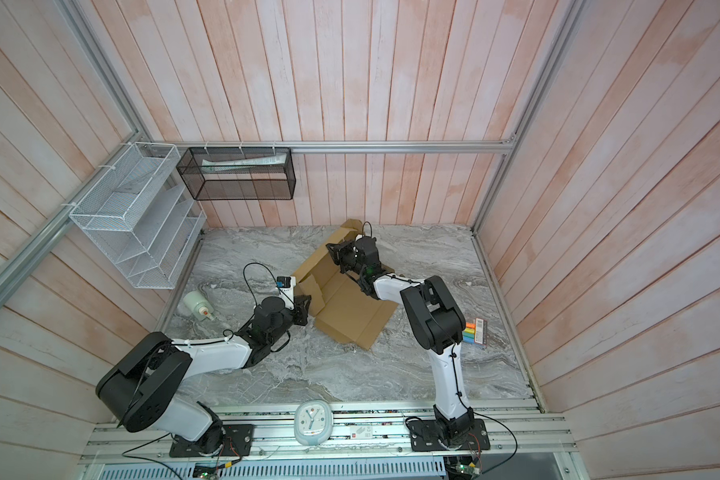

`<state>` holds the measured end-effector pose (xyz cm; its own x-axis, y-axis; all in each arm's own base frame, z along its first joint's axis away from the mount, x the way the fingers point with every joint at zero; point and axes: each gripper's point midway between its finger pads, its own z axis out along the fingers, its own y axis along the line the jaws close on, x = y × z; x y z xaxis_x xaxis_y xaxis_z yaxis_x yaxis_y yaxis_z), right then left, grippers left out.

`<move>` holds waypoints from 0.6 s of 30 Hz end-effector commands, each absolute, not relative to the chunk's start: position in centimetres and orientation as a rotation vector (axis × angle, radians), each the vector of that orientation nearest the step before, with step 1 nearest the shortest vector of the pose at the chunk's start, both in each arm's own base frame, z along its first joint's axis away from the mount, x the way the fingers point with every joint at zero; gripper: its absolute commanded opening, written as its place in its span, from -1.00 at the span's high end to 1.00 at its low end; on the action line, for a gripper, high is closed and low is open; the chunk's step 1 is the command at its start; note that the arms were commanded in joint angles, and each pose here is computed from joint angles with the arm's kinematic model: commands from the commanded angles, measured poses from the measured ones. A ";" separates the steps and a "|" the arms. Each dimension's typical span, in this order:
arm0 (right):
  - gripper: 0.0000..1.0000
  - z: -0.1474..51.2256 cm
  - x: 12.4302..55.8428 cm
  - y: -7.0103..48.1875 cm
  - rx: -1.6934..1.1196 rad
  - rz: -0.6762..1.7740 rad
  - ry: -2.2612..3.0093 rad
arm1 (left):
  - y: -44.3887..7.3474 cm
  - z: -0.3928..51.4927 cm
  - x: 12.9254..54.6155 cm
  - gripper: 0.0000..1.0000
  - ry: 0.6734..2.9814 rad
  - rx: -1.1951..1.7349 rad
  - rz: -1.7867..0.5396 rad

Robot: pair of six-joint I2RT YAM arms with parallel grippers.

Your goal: Fold the paper box

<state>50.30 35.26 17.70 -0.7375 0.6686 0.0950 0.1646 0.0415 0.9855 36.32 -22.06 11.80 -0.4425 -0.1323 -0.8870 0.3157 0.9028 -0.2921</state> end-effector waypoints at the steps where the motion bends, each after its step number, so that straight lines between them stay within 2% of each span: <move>1: 1.00 16.8 48.8 36.8 0.835 1.780 1.996 | -21.9 12.5 37.4 0.33 1.957 0.078 -0.489; 18: 1.00 16.6 48.0 36.6 0.880 1.799 1.970 | -20.2 12.7 39.2 0.25 1.963 -0.076 -0.334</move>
